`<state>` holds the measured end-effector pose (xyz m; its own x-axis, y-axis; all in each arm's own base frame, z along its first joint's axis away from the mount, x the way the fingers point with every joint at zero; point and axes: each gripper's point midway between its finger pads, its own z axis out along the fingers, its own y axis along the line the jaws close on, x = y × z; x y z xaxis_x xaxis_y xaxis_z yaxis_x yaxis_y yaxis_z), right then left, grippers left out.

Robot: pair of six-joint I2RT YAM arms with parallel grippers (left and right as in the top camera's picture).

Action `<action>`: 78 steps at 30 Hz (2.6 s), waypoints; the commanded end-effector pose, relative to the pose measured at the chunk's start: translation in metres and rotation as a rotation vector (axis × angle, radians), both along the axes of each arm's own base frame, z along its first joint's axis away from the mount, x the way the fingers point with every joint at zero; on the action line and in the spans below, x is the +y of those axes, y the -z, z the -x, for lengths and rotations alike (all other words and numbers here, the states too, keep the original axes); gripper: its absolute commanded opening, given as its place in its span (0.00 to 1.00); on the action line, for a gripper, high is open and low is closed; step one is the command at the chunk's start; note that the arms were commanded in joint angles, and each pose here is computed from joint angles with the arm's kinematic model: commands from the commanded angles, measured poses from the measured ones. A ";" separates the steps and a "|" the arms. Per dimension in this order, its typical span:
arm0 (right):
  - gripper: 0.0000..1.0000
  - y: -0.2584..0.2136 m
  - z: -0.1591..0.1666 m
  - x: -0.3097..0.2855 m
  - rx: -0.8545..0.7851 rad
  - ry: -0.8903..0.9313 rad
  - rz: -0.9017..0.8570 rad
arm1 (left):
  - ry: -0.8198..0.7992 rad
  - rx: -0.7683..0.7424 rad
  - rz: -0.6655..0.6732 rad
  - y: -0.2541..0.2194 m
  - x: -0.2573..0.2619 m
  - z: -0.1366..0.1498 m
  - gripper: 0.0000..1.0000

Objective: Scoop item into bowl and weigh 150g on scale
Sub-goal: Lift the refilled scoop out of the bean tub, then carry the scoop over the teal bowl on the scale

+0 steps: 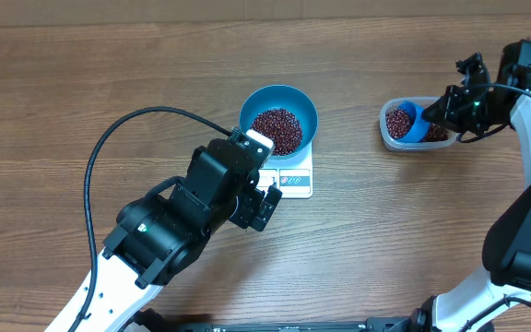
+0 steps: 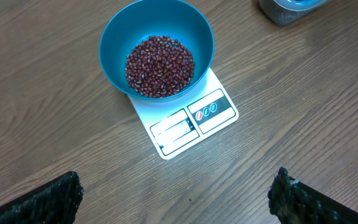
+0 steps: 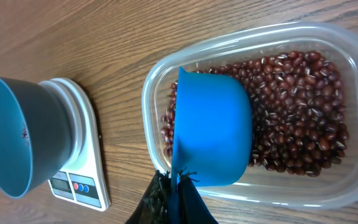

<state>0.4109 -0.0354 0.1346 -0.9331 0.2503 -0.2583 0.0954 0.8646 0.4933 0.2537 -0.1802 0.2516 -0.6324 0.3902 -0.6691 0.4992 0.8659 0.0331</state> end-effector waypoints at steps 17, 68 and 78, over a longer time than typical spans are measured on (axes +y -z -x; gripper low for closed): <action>0.04 -0.021 0.003 -0.034 -0.109 0.047 -0.166 | -0.004 0.022 0.006 0.006 -0.001 0.001 0.99; 0.04 -0.132 0.015 0.108 -0.256 -0.232 -0.506 | -0.004 0.022 0.006 0.006 -0.001 0.001 1.00; 0.04 -0.142 0.022 0.161 -0.305 -0.280 -0.235 | -0.004 0.022 0.006 0.006 -0.001 0.001 1.00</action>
